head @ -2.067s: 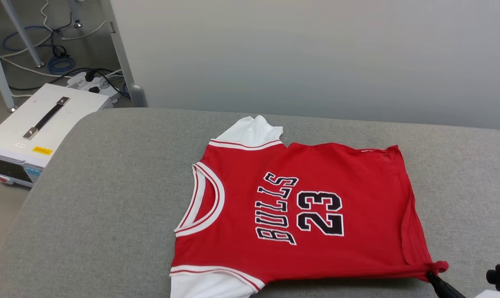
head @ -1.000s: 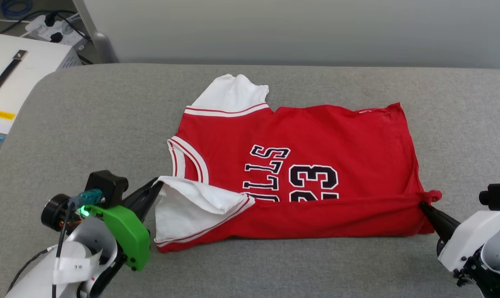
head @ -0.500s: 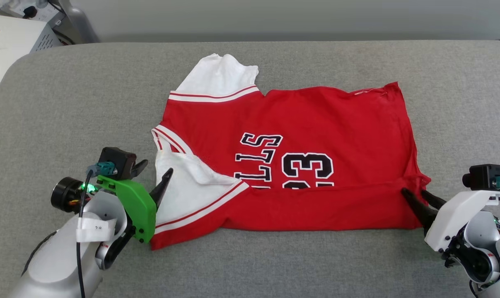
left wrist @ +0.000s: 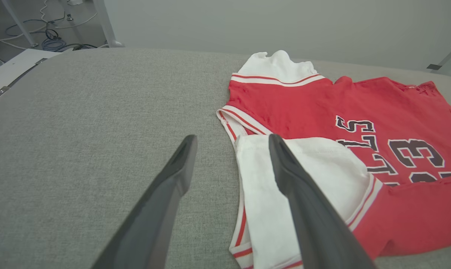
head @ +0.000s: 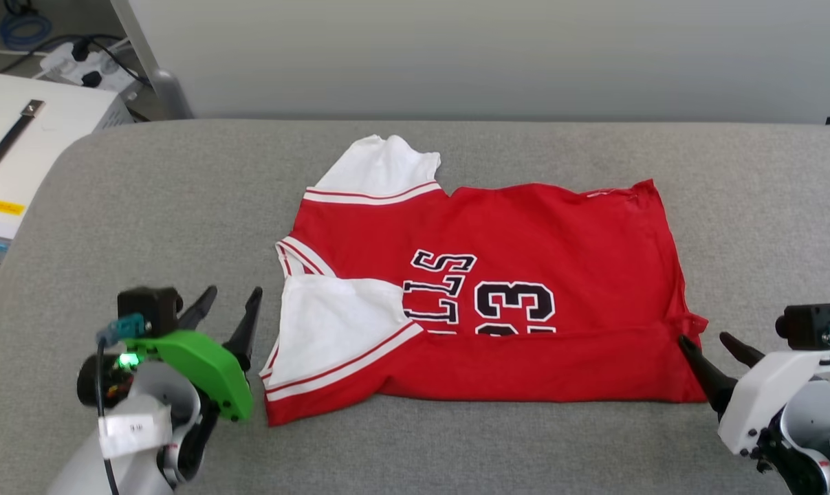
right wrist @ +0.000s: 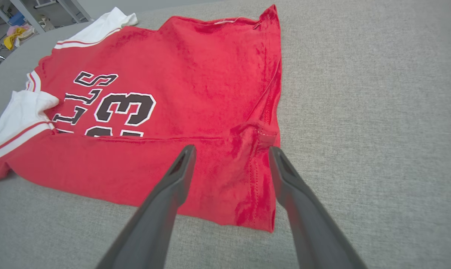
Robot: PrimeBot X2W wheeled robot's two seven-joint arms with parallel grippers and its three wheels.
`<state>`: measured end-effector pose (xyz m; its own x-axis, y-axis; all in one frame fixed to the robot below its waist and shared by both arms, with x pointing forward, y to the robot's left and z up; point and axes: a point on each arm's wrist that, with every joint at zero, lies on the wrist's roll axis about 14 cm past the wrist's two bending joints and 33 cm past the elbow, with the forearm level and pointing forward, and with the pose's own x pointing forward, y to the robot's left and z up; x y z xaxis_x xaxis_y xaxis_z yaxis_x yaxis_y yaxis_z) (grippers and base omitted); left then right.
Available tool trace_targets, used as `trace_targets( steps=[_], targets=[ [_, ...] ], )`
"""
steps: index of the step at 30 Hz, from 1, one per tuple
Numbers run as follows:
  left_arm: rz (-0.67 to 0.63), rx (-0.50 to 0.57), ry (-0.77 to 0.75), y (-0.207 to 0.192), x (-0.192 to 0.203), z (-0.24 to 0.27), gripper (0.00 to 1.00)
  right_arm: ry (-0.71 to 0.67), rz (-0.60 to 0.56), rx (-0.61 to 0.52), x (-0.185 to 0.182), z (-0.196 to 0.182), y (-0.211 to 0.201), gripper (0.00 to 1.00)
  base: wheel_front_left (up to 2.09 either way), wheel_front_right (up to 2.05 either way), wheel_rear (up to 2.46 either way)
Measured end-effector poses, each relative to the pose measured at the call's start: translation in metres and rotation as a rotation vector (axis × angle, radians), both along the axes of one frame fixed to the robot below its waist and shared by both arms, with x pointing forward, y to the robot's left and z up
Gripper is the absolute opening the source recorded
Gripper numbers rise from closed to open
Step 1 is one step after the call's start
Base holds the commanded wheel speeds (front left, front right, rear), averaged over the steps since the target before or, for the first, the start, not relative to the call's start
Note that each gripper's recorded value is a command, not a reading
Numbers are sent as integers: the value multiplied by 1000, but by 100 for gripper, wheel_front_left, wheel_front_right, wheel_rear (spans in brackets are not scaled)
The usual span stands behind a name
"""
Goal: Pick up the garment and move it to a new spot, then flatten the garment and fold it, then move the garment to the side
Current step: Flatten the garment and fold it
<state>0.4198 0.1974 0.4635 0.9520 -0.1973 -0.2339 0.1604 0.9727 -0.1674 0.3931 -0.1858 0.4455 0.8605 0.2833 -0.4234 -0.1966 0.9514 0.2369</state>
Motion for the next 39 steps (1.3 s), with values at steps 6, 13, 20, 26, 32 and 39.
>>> trace_targets(
  steps=[6, 13, 20, 26, 32, 39],
  targets=[
    [82, -97, 32, -5, -42, -4, 100, 10, 4, -56, -22, 5, -2, 100, 0, 0, 0],
    [62, -100, 242, -25, -72, -40, 100, 50, -13, -71, -29, 1, -1, 100, 0, 0, 0],
    [89, -23, 367, -17, -74, -67, 100, 76, -29, -77, -27, -4, -2, 100, 0, 0, 0],
    [93, 3, 435, -16, -71, -88, 100, 109, -45, -87, -27, -12, -7, 100, 0, 0, 0],
    [93, 17, 461, -17, -62, -99, 100, 137, -55, -87, -27, -20, -10, 100, 0, 0, 0],
    [41, 11, 528, -23, -64, -107, 0, 136, -62, -91, -26, -20, -13, 100, 0, 0, 0]
  ],
)
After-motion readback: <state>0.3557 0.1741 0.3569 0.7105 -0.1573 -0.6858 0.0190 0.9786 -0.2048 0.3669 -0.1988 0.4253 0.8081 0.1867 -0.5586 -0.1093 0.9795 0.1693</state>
